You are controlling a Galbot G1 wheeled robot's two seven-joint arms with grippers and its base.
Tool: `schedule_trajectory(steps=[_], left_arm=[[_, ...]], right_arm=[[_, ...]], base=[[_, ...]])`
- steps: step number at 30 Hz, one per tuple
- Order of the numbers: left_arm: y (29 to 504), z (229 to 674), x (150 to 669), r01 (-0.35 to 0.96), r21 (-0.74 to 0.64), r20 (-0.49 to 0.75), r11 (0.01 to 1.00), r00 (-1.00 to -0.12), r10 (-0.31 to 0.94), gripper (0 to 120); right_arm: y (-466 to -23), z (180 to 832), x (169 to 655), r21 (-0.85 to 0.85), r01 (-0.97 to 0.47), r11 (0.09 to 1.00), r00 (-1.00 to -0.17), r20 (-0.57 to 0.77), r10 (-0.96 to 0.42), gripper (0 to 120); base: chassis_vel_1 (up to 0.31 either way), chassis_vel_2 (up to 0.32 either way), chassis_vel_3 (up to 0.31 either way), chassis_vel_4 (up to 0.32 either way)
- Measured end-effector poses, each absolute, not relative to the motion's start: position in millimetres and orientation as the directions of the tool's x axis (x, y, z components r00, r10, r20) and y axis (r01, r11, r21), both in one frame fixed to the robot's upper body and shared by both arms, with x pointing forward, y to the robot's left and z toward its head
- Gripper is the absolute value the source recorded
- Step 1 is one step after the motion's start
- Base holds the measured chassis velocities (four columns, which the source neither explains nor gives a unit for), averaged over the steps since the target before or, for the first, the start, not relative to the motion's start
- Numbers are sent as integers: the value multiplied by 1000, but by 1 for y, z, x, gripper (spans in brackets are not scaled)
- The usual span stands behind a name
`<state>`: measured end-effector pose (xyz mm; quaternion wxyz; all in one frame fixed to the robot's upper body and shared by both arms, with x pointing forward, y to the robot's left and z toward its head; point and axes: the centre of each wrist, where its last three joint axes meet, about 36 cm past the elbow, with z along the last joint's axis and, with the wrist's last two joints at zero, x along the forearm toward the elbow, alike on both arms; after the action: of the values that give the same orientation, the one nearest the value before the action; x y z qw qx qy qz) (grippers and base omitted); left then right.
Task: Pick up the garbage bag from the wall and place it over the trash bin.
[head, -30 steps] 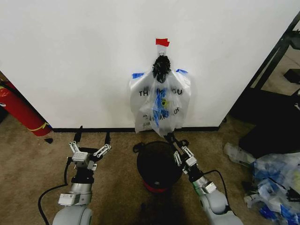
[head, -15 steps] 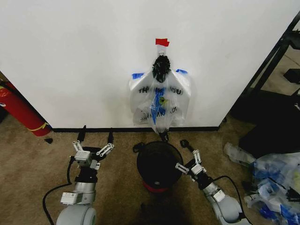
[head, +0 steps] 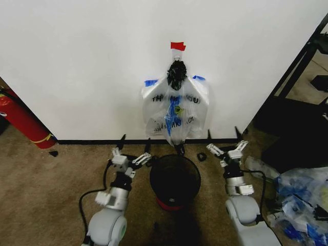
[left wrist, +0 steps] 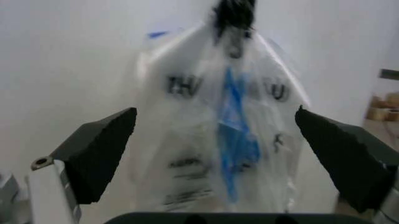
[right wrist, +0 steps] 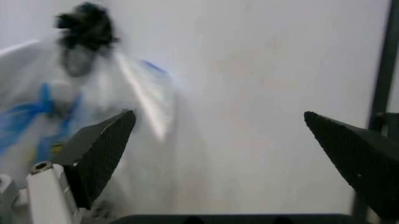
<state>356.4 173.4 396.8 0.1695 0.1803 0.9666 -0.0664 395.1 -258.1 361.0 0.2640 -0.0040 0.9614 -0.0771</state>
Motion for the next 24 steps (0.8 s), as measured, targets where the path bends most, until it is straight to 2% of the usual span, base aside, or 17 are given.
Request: schedule_trajectory(steps=[7, 24], left_arm=[[139, 384, 403, 472, -34, -321, 881, -840, 437, 98], [100, 371, 459, 464, 30, -258, 885, -852, 456, 91]], right_arm=[[-276, 366, 397, -156, 110, 982, -866, -500, 17, 100], [-284, 363, 391, -149, 136, 979, -868, -494, 45, 100]], base=[[0, 0, 0, 0], [0, 0, 0, 0]])
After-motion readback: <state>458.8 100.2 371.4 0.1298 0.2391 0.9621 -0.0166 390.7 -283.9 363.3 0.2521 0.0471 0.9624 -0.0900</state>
